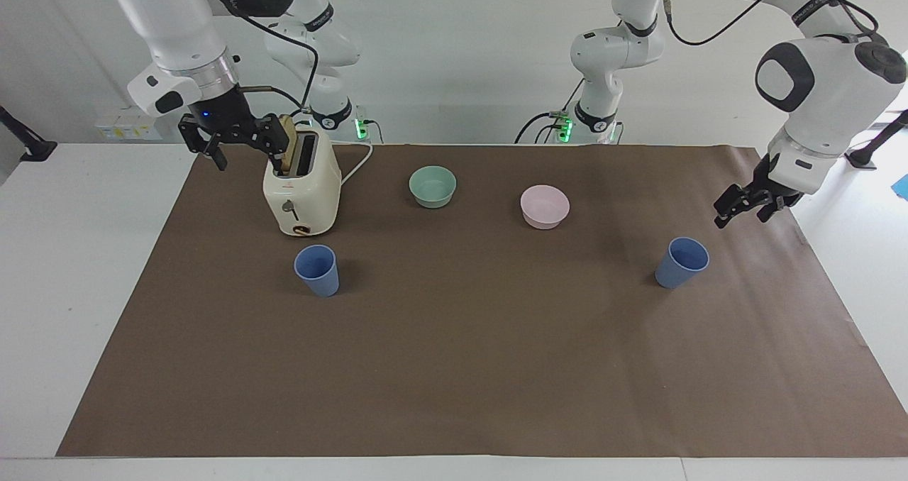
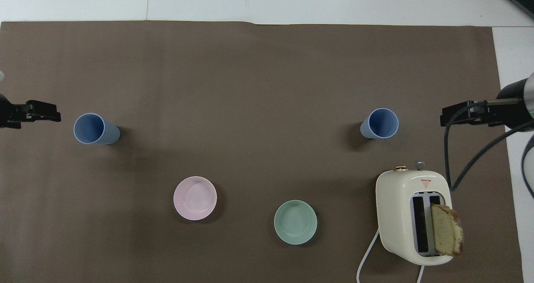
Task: Stack blue cups with both arms
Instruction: 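Reach the left gripper to the nearby blue cup and grasp it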
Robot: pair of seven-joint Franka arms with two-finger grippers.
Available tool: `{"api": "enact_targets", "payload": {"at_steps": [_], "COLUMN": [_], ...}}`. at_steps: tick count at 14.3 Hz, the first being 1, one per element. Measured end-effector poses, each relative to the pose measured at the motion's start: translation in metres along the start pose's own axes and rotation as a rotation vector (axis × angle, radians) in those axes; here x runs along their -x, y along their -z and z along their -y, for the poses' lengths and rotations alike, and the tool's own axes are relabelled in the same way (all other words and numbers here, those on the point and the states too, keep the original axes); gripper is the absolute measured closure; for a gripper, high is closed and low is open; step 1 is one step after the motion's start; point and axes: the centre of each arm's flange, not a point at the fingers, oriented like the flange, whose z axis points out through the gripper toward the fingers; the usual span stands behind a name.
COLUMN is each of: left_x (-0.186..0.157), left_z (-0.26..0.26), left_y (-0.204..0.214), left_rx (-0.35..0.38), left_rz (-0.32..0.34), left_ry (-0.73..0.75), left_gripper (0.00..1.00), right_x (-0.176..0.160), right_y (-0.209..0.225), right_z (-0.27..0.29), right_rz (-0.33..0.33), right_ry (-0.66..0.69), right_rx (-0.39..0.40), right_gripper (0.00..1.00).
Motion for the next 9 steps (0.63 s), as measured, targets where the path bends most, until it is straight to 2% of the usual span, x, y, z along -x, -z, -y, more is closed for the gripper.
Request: {"api": "enact_targets", "payload": {"at_steps": [4,9], "left_x": [-0.001,0.004], "left_z": [0.014,0.006], "left_y": [-0.077,-0.091], "left_rx": [-0.001,0.010], "left_rz": [0.013,0.025], "left_ry": [0.028,0.048], "left_gripper": [0.00,0.00], "right_x": [0.000,0.000], "right_y": [0.000,0.000], "right_z": [0.000,0.000], "right_rz": [0.000,0.000], "right_ry": [0.000,0.000], "right_rx": [0.000,0.000], "right_gripper": [0.00,0.00]}}
